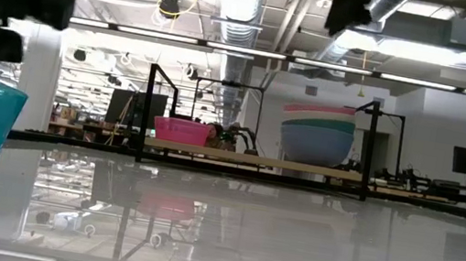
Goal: Place and stack bowls onto a shelf
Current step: Move the small light green bowl to the center of the table, then move the small bowls to the center of the table
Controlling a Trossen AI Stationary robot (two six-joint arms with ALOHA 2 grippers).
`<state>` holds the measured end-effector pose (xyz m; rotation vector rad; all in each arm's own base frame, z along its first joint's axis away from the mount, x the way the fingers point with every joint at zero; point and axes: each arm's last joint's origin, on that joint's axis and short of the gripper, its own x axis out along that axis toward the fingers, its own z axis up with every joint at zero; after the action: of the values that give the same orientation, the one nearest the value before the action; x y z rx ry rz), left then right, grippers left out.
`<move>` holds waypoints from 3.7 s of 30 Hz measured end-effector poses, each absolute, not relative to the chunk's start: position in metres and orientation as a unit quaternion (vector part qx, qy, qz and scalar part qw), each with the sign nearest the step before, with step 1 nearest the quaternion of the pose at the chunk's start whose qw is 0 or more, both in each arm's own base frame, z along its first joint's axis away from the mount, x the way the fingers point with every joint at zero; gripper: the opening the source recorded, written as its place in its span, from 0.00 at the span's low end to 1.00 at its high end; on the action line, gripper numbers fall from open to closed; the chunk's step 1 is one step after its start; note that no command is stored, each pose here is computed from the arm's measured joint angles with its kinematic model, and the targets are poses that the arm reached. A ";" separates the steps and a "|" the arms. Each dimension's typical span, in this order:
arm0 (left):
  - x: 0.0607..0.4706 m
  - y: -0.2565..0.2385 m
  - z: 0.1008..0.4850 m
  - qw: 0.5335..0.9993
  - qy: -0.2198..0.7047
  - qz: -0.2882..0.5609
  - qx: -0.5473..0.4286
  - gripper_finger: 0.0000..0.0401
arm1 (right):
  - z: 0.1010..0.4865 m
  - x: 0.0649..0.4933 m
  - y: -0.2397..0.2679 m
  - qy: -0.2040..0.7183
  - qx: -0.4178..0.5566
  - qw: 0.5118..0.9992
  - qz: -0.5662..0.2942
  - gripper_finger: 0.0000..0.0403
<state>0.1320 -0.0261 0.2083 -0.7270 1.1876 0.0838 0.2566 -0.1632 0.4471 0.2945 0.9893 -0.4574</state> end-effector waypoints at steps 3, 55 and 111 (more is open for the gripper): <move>0.135 -0.047 0.202 0.737 0.580 0.035 -0.346 0.45 | 0.450 0.263 -0.145 0.470 0.122 0.853 -0.191 0.42; 0.281 -0.048 0.151 0.843 0.473 0.205 -0.153 0.00 | 0.438 0.285 -0.124 0.484 0.077 0.856 -0.164 0.41; 0.261 -0.184 0.158 0.766 0.638 0.005 -0.084 0.00 | 0.438 0.288 -0.123 0.485 0.053 0.860 -0.150 0.41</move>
<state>0.2610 -0.1841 0.1579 -0.1822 1.3858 0.0106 0.2881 -0.1234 0.4378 0.1110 1.0179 -0.3138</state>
